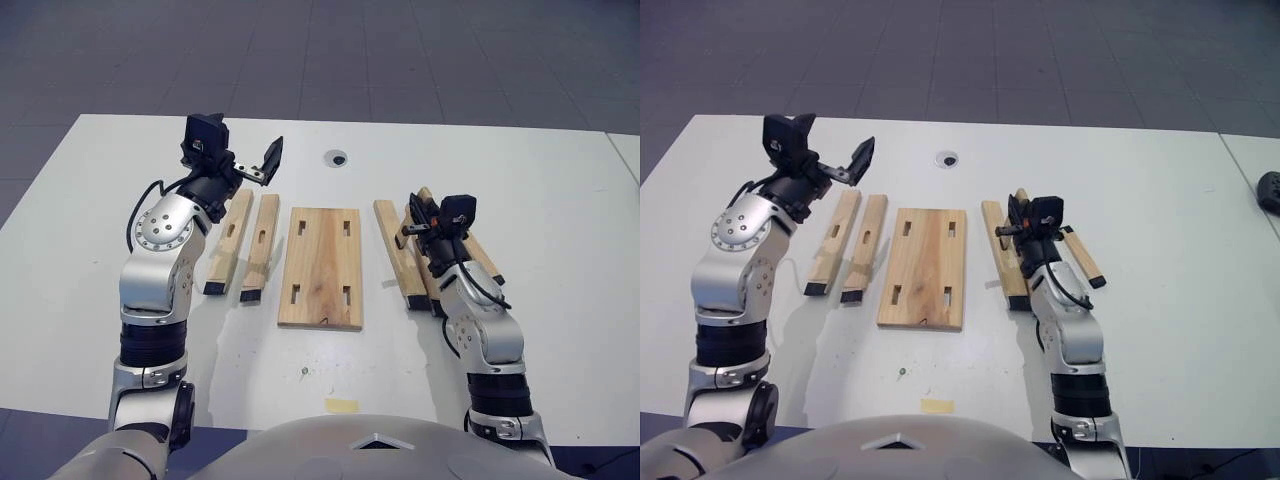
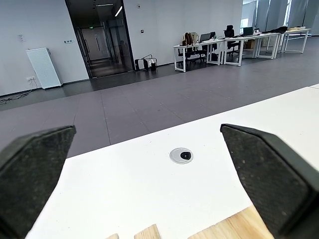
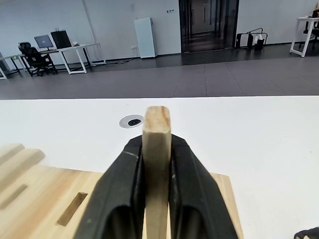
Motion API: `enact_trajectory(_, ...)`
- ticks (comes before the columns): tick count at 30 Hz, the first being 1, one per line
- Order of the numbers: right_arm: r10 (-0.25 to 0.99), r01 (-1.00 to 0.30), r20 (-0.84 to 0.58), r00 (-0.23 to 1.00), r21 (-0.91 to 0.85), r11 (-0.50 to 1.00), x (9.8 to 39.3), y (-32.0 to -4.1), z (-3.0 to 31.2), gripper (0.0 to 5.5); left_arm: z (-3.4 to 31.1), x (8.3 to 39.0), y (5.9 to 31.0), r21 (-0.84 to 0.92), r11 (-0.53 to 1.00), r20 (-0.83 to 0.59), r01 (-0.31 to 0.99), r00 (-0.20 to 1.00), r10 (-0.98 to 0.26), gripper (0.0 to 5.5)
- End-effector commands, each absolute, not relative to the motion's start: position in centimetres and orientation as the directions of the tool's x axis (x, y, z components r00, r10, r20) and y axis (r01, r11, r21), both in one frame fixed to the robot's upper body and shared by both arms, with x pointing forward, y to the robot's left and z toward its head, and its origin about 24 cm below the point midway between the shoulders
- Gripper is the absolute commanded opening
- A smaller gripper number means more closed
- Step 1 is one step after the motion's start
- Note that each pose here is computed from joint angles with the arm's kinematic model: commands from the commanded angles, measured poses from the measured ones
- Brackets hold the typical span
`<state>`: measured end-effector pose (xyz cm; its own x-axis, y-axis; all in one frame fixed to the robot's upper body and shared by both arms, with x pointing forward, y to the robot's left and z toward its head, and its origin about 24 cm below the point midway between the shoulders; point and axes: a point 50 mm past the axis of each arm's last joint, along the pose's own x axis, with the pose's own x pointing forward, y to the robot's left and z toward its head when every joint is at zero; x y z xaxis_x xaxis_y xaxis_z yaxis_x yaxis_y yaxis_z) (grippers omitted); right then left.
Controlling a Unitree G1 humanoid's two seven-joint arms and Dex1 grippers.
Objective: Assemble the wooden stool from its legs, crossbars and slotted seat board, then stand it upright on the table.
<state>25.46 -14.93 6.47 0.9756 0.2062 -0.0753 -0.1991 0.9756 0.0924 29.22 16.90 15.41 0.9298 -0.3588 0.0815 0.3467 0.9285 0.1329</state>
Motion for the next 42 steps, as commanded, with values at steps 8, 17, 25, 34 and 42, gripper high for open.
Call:
enact_trajectory(8,0.144,-0.109,-0.189,0.971,0.182,0.977,22.0,-16.4,1.8,0.41,15.3,29.0,16.7,0.153,0.927,0.080,0.343,0.930,-0.358,5.40)
enact_trajectory(17,0.149,-0.137,-0.068,0.987,0.155,0.978,24.2,-16.7,4.7,0.91,15.1,29.1,16.4,0.169,0.921,0.083,0.352,0.926,-0.369,5.40)
enact_trajectory(25,0.151,-0.167,0.108,0.983,0.160,0.973,26.6,-16.8,10.2,2.14,15.0,29.4,16.5,0.170,0.930,0.083,0.325,0.936,-0.342,5.40)
enact_trajectory(34,0.232,-0.266,0.216,0.948,0.146,0.953,28.9,-15.2,15.2,3.65,14.6,29.3,16.0,0.151,0.940,0.095,0.305,0.942,-0.321,5.40)
enact_trajectory(42,0.274,-0.284,0.089,0.958,0.148,0.947,30.0,-15.4,12.0,5.01,14.3,29.1,15.8,0.140,0.945,0.100,0.297,0.945,-0.311,5.40)
